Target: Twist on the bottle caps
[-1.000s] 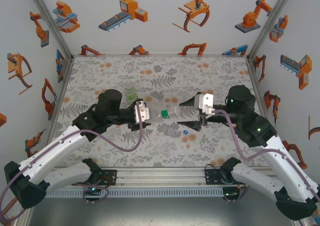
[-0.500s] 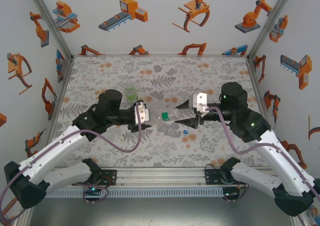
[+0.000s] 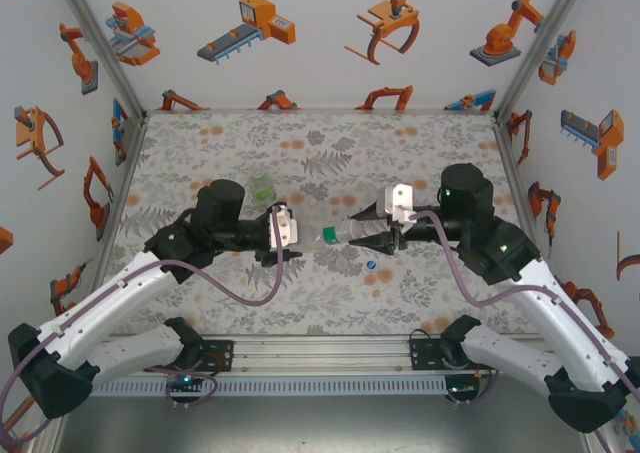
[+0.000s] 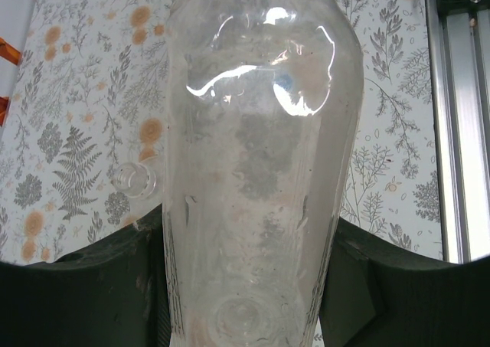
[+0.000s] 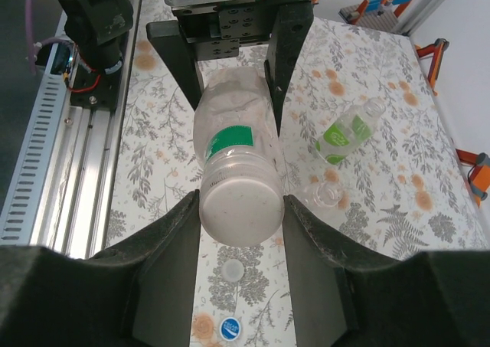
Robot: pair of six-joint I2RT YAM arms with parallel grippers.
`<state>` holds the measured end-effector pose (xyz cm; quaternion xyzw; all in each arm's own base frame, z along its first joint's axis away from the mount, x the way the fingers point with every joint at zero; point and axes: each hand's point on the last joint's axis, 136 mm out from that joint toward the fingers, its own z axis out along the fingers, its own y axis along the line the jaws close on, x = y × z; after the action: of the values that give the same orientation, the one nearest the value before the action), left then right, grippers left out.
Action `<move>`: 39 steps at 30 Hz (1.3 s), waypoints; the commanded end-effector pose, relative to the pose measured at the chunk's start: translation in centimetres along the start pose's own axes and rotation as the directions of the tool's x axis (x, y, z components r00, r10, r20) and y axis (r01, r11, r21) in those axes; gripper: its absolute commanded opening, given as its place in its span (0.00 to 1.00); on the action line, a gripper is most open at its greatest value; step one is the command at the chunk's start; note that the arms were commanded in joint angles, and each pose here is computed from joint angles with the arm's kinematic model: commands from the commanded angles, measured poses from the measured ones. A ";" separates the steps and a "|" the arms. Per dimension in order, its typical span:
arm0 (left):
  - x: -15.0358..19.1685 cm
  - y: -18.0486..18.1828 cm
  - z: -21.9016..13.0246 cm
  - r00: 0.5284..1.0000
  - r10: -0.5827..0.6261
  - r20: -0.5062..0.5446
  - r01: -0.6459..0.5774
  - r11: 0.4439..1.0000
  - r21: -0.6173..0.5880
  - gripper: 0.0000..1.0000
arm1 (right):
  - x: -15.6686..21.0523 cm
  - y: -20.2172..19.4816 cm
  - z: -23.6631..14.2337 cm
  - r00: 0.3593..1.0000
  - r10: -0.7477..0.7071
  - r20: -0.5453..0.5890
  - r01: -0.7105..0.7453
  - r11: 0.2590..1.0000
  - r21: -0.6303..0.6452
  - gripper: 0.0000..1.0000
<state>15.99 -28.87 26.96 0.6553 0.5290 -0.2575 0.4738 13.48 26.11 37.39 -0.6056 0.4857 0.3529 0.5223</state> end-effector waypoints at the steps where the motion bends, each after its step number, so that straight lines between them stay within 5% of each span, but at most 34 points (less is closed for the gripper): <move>1: -2.0 0.8 -0.9 0.998 0.044 0.054 -0.042 0.998 -0.037 0.00 | -0.9 -0.6 0.3 0.999 0.023 0.040 -0.023 1.000 0.011 0.26; 8: -1.5 1.9 -1.1 0.999 0.041 0.019 -0.039 0.994 -0.102 0.00 | -0.8 -2.4 0.9 0.982 0.169 0.087 -0.176 0.982 0.073 0.17; 13: -1.1 2.6 -1.1 0.999 0.043 0.003 -0.042 0.989 -0.142 0.00 | -0.6 -4.4 1.4 0.912 0.373 0.171 -0.396 0.910 0.123 0.12; 17: -0.5 3.5 -1.0 0.999 0.026 -0.027 -0.030 0.983 -0.183 0.00 | 0.9 -7.2 1.4 0.764 0.591 0.259 -0.642 0.737 0.211 0.01; 21: 0.1 4.2 -0.9 0.998 0.008 -0.058 -0.021 0.976 -0.215 0.00 | 2.0 -8.9 1.1 0.565 0.747 0.351 -0.825 0.521 0.220 0.00; 30: 0.9 5.5 -0.7 0.995 -0.031 -0.094 0.004 0.964 -0.266 0.00 | 4.6 -10.5 1.0 0.120 0.872 0.475 -0.988 0.058 0.143 0.00; 34: 1.3 5.8 -0.5 0.993 -0.045 -0.112 0.013 0.961 -0.277 0.00 | 5.2 -10.4 1.1 0.022 0.880 0.475 -0.991 -0.043 0.126 0.00; 39: 1.4 5.8 -0.3 0.992 -0.053 -0.116 0.021 0.964 -0.265 0.00 | 5.0 -10.2 1.3 0.013 0.887 0.463 -0.991 -0.049 0.123 0.00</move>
<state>21.99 -26.95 25.77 0.5942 0.6172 -0.1336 0.4982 25.36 25.60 33.08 0.0639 0.7808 0.5332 0.3194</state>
